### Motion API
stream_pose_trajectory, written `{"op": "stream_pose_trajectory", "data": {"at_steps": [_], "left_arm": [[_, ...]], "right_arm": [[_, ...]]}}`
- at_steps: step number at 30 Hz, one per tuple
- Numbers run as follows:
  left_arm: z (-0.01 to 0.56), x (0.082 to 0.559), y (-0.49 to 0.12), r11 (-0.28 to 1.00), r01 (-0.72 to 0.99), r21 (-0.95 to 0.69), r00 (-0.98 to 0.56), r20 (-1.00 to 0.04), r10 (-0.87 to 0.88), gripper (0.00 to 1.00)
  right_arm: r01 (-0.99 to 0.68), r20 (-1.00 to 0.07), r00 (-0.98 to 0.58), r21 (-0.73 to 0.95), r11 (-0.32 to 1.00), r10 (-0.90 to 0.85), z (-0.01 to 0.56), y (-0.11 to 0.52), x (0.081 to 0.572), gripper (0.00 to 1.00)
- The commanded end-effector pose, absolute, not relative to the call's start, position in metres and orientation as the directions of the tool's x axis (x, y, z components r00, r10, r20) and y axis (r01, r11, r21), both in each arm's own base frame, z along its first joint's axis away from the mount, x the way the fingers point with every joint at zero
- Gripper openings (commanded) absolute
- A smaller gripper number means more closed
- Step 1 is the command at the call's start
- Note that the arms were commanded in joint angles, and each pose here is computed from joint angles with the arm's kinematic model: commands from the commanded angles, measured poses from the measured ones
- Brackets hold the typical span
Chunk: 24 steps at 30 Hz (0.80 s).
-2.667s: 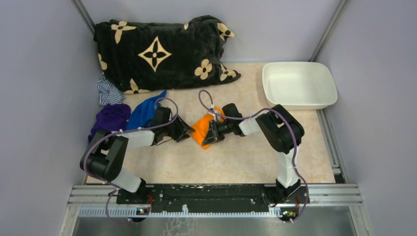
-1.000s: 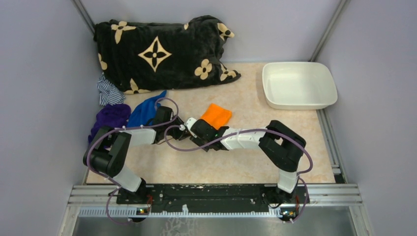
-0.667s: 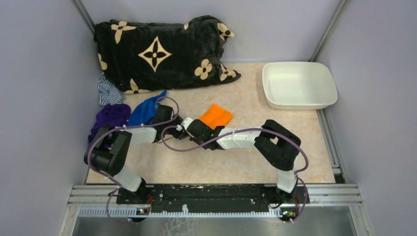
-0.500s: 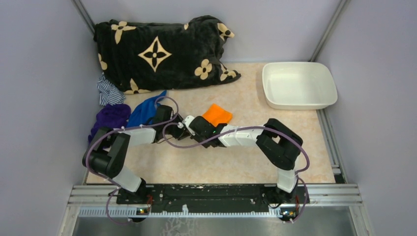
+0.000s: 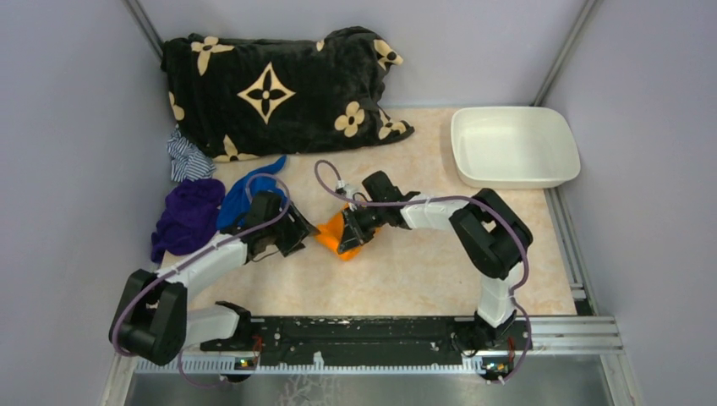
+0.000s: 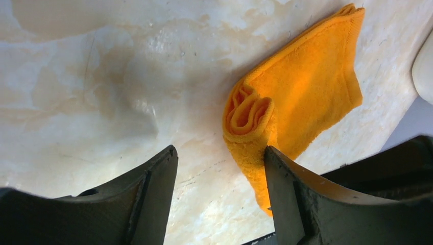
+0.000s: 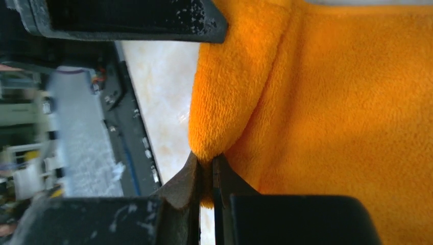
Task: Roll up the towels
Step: Roll the towel at the center of the board.
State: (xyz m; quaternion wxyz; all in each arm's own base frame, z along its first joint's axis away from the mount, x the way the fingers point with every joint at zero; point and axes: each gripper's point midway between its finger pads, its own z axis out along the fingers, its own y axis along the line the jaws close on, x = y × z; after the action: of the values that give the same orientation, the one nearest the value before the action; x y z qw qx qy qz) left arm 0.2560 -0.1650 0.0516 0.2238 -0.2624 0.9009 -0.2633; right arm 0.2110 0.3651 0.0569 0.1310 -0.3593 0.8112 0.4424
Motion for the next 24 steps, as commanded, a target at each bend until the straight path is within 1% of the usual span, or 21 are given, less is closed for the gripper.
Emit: {"op": "stream_pose_trajectory", "data": {"at_steps": [1,3,7,11,15,19,24], "left_arm": [[0.048,0.238,-0.163,0.716,-0.367,-0.594,-0.779,-0.225,-0.586,0.69],[0.051,0.237,-0.167,0.701,-0.359,-0.616,-0.779,-0.215,-0.589,0.69],[0.056,0.241,-0.174,0.681,-0.338,-0.649,-0.782,-0.208,-0.587,0.69],[0.056,0.244,-0.179,0.672,-0.332,-0.661,-0.789,-0.196,-0.583,0.69],[0.055,0.256,-0.18,0.684,-0.329,-0.651,-0.784,-0.215,-0.583,0.69],[0.051,0.27,-0.182,0.712,-0.323,-0.623,-0.793,-0.233,-0.563,0.68],[0.04,0.277,-0.185,0.74,-0.331,-0.585,-0.816,-0.217,-0.536,0.63]], "right_arm": [[-0.513,-0.431,-0.827,0.841,0.173,-0.36,0.088,0.373,0.208,0.0],[-0.448,-0.379,-0.865,0.878,0.167,-0.329,0.085,0.369,0.214,0.0],[-0.325,-0.252,-0.918,0.921,0.217,-0.306,0.061,0.363,0.217,0.0],[-0.223,-0.157,-0.949,0.947,0.23,-0.273,0.045,0.36,0.216,0.0],[-0.201,-0.132,-0.955,0.946,0.254,-0.265,0.037,0.356,0.213,0.0],[-0.208,-0.131,-0.955,0.934,0.291,-0.266,0.028,0.352,0.212,0.0],[-0.222,-0.141,-0.954,0.924,0.31,-0.264,0.026,0.35,0.211,0.0]]}}
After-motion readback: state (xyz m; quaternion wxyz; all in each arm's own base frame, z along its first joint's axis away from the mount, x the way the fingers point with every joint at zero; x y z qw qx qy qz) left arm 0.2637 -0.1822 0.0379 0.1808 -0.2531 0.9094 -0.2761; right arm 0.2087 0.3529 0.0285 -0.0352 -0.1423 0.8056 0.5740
